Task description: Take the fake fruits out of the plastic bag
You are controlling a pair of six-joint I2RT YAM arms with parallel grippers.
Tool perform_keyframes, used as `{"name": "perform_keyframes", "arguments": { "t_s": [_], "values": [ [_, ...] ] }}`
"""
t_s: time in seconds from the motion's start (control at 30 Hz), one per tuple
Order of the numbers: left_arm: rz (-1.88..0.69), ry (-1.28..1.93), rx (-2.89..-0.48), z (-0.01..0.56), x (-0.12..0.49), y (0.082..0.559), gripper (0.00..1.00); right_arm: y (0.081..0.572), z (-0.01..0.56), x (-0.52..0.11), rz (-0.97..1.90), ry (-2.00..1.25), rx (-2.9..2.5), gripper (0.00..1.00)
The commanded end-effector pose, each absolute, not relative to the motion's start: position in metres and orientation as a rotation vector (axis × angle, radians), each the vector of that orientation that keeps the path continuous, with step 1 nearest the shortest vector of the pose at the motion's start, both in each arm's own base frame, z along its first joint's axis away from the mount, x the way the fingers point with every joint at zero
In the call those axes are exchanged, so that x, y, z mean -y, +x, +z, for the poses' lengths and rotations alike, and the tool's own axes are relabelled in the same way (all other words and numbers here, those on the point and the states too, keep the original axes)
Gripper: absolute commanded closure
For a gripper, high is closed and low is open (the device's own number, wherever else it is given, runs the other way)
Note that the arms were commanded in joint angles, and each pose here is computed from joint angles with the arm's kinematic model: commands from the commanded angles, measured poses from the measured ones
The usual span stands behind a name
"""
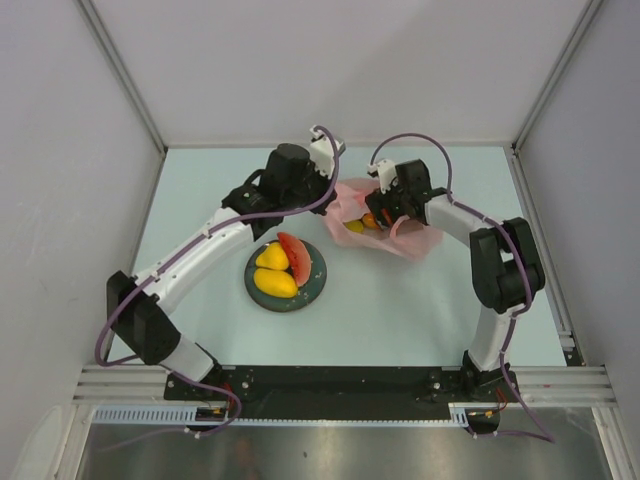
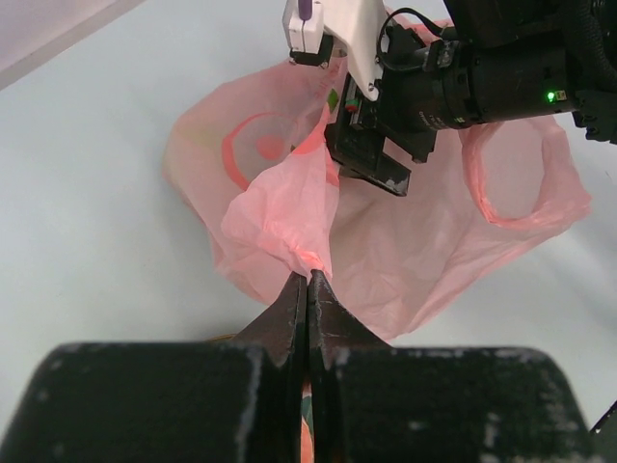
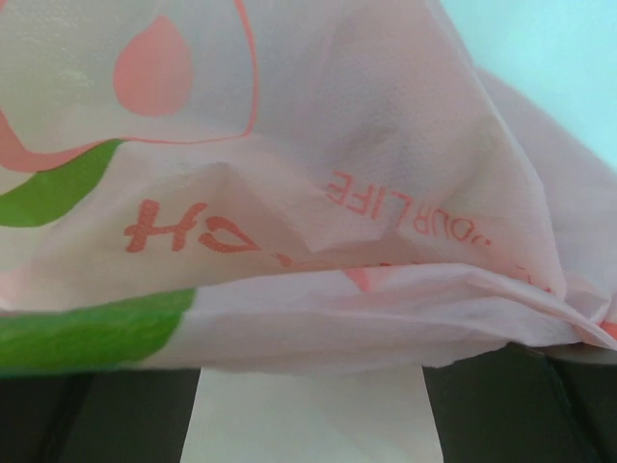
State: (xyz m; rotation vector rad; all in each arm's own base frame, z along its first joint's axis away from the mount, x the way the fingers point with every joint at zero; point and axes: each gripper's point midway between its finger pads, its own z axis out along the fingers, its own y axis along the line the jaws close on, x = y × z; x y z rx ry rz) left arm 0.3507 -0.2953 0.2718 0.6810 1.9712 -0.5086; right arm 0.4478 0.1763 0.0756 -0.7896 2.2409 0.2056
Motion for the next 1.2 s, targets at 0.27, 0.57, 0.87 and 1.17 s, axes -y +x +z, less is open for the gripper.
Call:
{"name": "perform_keyframes", "arguments": {
  "t_s": [0.27,0.57,0.87,1.17],
  "values": [
    [-0.52,0.69,-1.927,0.282,0.305,0.367,1.0,0.483,0.051,-0.187,0.077,-0.916,-2.173,0.11],
    [-0.525,0.699,-1.935,0.278,0.309,0.369,1.0,0.487,0.075,-0.189,0.18,-0.873,-2.119,0.5],
    [-0.505,0.702,-1.921,0.28,0.309,0.374,1.0,0.454,0.113,-0.177,0.323,-0.848,-2.162,0.84],
    [-0.535,0.711,-1.899,0.289,0.314,0.373,1.0,0.423,0.134,-0.176,0.409,-0.88,-2.148,0.9]
  ]
}}
